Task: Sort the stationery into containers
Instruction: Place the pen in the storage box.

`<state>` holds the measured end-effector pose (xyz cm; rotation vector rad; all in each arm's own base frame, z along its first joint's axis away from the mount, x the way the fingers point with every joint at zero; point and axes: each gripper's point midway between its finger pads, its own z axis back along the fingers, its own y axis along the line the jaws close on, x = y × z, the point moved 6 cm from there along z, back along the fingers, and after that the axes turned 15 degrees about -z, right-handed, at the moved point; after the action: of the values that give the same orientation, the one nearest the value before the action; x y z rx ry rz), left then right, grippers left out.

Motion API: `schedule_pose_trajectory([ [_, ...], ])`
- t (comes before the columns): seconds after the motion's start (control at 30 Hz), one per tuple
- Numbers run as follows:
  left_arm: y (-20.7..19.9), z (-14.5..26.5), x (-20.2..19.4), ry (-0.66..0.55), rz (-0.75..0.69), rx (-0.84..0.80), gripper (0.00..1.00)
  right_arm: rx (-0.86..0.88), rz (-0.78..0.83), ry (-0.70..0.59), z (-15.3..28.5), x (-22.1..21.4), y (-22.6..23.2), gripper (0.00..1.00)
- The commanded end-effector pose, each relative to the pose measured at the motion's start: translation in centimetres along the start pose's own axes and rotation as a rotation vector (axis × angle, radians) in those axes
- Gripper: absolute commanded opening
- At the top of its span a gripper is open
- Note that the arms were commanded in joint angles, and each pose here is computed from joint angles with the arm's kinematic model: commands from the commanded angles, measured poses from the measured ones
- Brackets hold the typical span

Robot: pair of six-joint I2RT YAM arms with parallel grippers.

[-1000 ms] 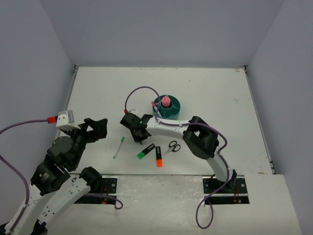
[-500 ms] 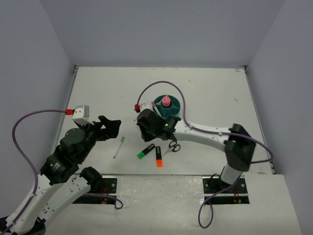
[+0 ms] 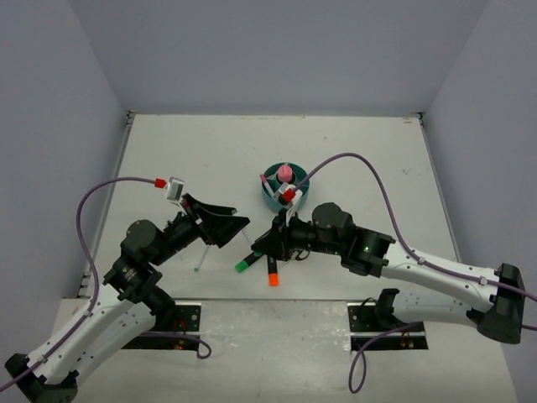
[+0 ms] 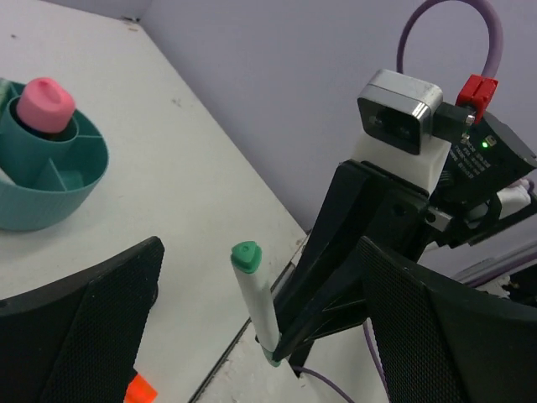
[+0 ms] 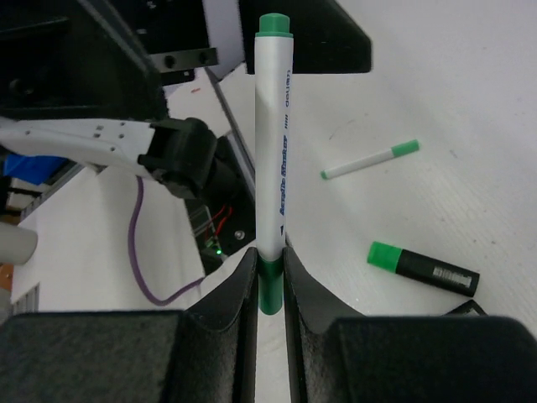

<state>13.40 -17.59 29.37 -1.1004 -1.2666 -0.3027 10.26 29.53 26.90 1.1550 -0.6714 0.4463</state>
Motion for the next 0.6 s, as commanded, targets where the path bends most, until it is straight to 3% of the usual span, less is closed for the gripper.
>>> schedule_pose_trajectory([
  [0.0, -2.3, -0.6, 1.4, -0.084, 0.023, -0.198, 0.84, 0.179, 0.07, -0.055, 1.4, 1.1, 2.9, 0.0],
  [0.17, -2.6, -1.3, 1.2, -0.053, 0.037, -0.236, 0.27, 0.153, 0.076, -0.064, 1.7, 1.1, 2.6, 0.0],
  [0.23, -2.6, -1.5, 1.2, -0.044, 0.038, -0.242, 0.11, 0.142, 0.078, -0.074, 1.9, 1.2, 2.5, 0.01],
  [0.27, -2.7, -1.6, 1.3, -0.044, 0.036, -0.243, 0.04, 0.141, 0.082, -0.082, 2.1, 1.3, 2.5, 0.13],
  [0.33, -2.6, -1.8, 1.6, -0.048, 0.028, -0.235, 0.0, 0.123, 0.085, -0.106, 2.5, 1.3, 2.2, 0.43],
  [0.37, -2.5, -1.9, 1.7, -0.05, 0.021, -0.223, 0.0, 0.1, 0.079, -0.112, 2.8, 1.2, 1.8, 0.8],
  [0.4, -2.2, -2.2, 2.0, -0.053, 0.001, -0.189, 0.0, 0.06, 0.065, -0.134, 3.2, 1.2, 1.3, 0.93],
  [0.43, -1.6, -2.6, 2.2, -0.057, -0.021, -0.145, 0.0, 0.018, 0.051, -0.154, 3.6, 1.2, 0.8, 0.99],
  [0.57, 2.8, -4.7, 2.0, -0.066, -0.09, 0.146, 0.0, -0.25, -0.052, -0.316, 6.0, 1.6, -2.8, 0.99],
])
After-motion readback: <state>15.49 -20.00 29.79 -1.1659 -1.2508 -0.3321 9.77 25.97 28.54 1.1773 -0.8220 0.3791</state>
